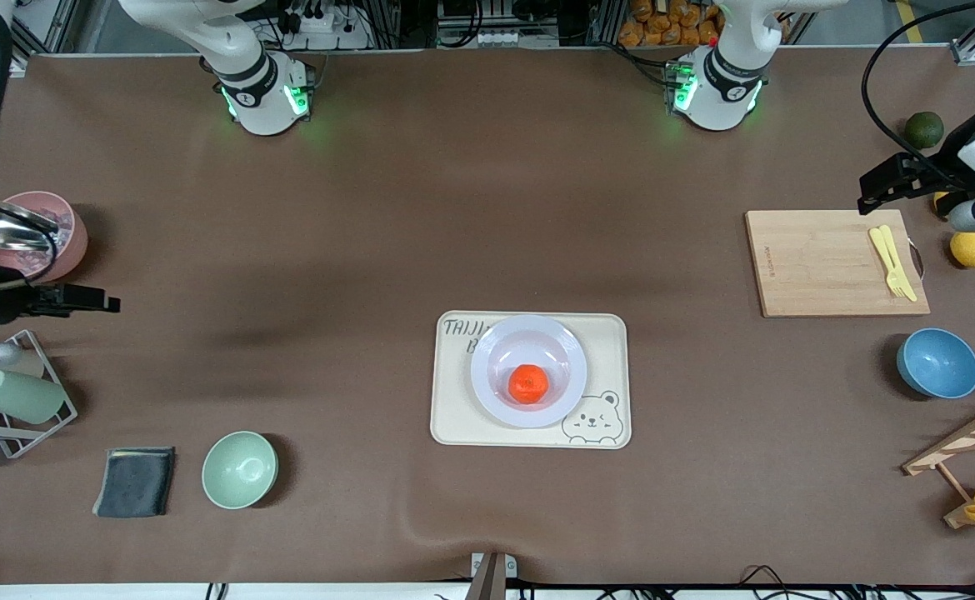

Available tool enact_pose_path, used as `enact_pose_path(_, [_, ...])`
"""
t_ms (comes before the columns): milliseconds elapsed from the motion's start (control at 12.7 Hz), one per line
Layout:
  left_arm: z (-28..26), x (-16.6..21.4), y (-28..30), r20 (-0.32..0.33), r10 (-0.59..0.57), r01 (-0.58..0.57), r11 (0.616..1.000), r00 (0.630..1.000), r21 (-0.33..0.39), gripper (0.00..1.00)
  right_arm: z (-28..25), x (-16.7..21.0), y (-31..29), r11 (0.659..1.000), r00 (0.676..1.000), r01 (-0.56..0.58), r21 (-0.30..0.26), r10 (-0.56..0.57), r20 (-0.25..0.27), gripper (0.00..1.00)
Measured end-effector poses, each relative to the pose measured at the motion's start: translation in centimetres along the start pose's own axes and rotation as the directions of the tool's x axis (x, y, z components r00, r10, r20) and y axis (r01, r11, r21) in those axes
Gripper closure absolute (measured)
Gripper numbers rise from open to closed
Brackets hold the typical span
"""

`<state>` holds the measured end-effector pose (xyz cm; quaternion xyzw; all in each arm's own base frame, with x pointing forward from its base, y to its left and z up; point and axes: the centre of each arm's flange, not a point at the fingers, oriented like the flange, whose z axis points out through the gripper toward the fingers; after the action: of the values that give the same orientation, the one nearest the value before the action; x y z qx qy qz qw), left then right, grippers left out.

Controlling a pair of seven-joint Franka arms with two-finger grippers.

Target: Place orange and plate with both arms

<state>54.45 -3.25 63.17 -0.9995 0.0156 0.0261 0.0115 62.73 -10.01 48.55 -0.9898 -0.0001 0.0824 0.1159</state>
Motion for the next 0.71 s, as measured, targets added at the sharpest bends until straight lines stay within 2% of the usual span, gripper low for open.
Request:
enact_pose_path(157, [0.0, 0.0, 0.0, 0.0, 0.001, -0.001, 1.0, 1.0, 0.0, 0.0, -2.6, -1.4, -0.9, 1.0, 1.0, -0.025, -0.007, 0.025, -0.016, 0.0])
enact_pose_path(315, [0.0, 0.0, 0.0, 0.002, 0.001, -0.001, 1.0, 1.0, 0.0, 0.0, -4.9, -2.8, -2.6, 0.998, 0.998, -0.051, -0.049, 0.049, -0.03, 0.0])
enact_pose_path(709, [0.0, 0.0, 0.0, 0.002, 0.001, -0.001, 1.0, 1.0, 0.0, 0.0, -10.1, -7.3, -7.2, 0.991, 0.99, -0.12, -0.051, 0.116, -0.076, 0.0])
